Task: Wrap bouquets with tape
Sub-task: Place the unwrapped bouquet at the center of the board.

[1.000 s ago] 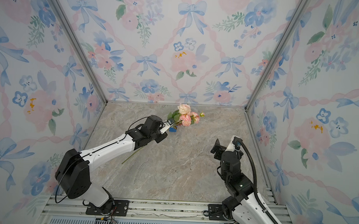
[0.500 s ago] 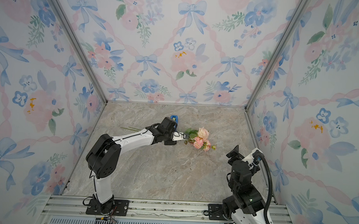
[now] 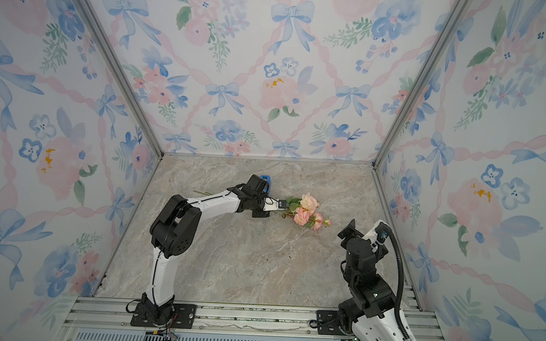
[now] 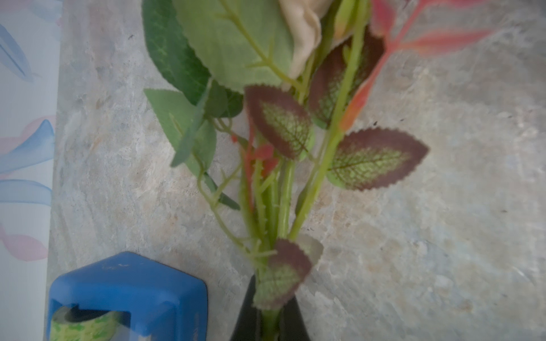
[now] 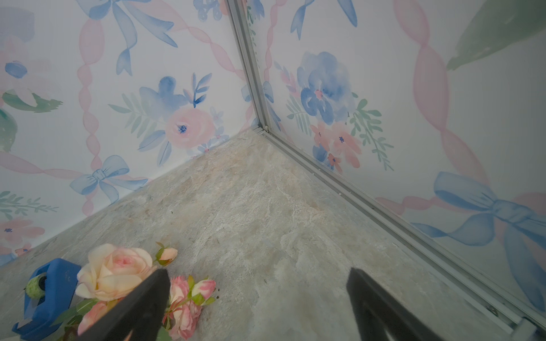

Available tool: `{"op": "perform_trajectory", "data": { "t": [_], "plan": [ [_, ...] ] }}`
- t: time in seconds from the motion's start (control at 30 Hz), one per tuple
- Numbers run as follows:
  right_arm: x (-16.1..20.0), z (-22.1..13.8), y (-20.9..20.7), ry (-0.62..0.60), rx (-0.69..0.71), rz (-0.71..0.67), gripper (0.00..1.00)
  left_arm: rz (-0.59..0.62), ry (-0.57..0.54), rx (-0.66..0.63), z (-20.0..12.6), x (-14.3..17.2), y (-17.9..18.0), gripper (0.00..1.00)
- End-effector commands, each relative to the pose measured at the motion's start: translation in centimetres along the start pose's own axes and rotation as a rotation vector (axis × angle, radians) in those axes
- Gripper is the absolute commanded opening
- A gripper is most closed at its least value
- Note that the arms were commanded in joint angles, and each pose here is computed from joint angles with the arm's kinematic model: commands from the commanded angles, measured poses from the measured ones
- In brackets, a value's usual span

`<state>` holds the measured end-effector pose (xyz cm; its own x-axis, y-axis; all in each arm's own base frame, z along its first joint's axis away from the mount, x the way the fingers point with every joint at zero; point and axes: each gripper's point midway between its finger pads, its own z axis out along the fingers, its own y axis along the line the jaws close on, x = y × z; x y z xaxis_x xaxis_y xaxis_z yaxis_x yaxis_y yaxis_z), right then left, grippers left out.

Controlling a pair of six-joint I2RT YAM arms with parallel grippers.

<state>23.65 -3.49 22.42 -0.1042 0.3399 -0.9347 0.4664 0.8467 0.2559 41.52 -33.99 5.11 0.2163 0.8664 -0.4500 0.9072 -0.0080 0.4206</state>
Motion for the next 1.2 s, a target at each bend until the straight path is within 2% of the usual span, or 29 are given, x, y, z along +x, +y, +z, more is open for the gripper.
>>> {"op": "perform_trajectory", "data": {
  "t": [0.0,0.07,0.17,0.23,0.27,0.37,0.57,0.67,0.8,0.9,1.03,1.17],
  "plan": [
    [0.6,0.5,0.6,0.011,-0.021,-0.018,0.97,-0.013,-0.070,0.038,0.3,-1.4,-0.3,0.14],
    [0.8,0.6,0.8,0.018,-0.023,-0.025,0.97,-0.037,-0.084,0.049,0.5,-1.5,-0.3,0.19],
    [1.0,0.9,0.9,0.028,-0.019,-0.035,0.97,-0.053,-0.072,0.052,0.9,-0.9,-0.3,0.35],
    [1.2,1.0,1.1,0.034,-0.019,-0.040,0.97,-0.069,-0.064,0.050,1.0,-0.4,-0.1,0.84],
    [1.2,1.0,1.1,0.037,-0.022,-0.042,0.97,-0.085,-0.074,0.047,0.7,-0.5,0.2,0.86],
    [1.3,1.1,1.5,0.038,-0.038,-0.051,0.97,-0.106,-0.120,0.036,-1.1,-1.3,1.1,0.86],
    [1.8,1.8,4.4,0.081,-0.156,-0.075,0.97,-0.126,-0.138,-0.050,-7.2,-1.7,1.9,0.89],
    [1.4,2.2,7.2,0.171,-0.252,-0.071,0.97,-0.196,-0.164,-0.083,-10.5,-1.3,2.0,0.89],
    [0.9,2.3,13.0,0.375,-0.405,-0.068,0.98,-0.221,-0.146,-0.103,-13.4,0.4,-0.2,0.94],
    [2.2,2.4,18.4,0.540,-0.532,-0.056,0.88,-0.233,-0.098,-0.122,-14.3,2.0,-1.9,0.94],
    [4.1,2.9,24.7,0.711,-0.619,-0.100,0.81,-0.249,-0.124,-0.093,-14.3,2.6,-4.1,0.94],
    [7.7,4.4,30.8,0.878,-0.739,-0.017,0.65,-0.344,-0.161,-0.233,-14.7,3.8,-2.3,0.98]
  ]
}}
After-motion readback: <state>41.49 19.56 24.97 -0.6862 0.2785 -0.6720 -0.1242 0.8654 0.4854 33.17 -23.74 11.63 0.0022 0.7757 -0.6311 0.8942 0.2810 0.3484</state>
